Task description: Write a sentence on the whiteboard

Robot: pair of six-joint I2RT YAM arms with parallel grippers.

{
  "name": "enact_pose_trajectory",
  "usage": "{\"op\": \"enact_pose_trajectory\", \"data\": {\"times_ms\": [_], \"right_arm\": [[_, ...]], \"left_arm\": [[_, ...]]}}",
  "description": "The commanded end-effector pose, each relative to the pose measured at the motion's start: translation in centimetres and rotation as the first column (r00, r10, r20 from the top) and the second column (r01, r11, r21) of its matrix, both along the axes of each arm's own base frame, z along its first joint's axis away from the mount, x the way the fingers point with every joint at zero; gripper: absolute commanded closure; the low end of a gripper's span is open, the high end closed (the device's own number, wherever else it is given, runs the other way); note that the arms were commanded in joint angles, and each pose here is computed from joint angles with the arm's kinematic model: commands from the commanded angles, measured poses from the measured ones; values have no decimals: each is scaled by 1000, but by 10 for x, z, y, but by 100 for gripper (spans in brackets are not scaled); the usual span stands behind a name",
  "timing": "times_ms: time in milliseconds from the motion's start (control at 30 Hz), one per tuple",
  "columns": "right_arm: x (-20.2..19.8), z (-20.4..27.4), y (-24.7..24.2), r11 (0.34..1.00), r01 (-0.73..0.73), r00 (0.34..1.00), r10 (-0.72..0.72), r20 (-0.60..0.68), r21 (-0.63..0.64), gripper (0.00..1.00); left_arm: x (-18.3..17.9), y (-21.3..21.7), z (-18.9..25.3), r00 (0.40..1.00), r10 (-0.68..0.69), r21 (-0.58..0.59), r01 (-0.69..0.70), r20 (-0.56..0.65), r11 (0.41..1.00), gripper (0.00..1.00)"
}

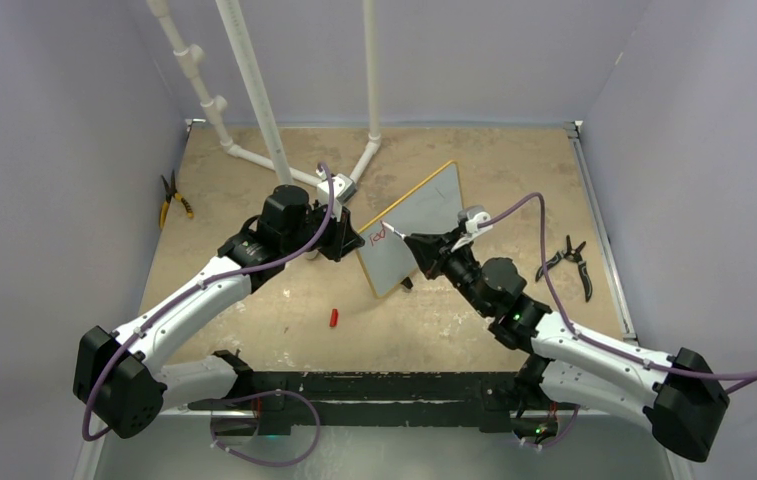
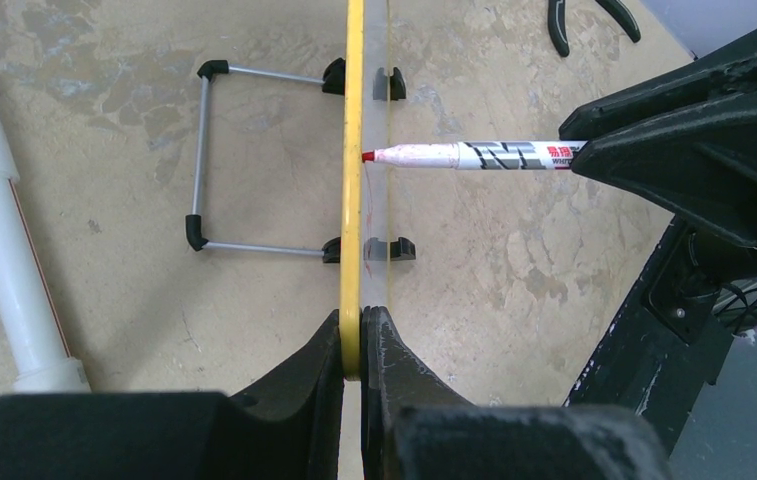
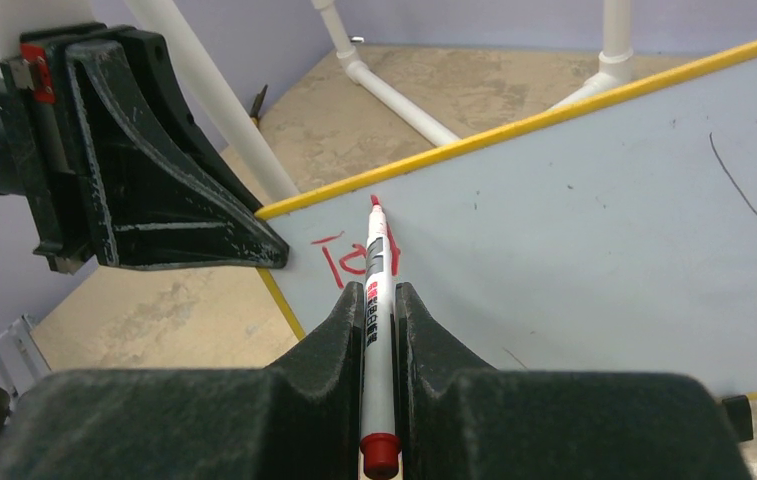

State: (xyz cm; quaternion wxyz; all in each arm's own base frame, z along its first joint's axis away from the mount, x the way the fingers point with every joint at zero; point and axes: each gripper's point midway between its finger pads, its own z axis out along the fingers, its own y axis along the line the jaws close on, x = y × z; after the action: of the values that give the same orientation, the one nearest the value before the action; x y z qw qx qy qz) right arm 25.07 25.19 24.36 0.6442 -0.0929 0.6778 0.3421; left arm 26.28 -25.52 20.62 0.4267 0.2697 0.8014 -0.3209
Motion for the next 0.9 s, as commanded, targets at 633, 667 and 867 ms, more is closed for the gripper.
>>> {"op": "enact_pose_trajectory", "data": {"times_ms": [633,667,867], "right_arm": [[-2,-28,-13,999,54,996,-54,-76,-10,100],[-2,-29,-13,998,54,996,-55,-77,-10,100],[-1,-25,-16,998,66,995,-66,-75,-3,100]], "left_arm": [[-4,-2,-4,999,-41,15,41,14,999,100],[-4,-2,-4,999,-42,14,41,15,999,100],[-4,-2,-3,999,-40,14,40,15,999,100]]}}
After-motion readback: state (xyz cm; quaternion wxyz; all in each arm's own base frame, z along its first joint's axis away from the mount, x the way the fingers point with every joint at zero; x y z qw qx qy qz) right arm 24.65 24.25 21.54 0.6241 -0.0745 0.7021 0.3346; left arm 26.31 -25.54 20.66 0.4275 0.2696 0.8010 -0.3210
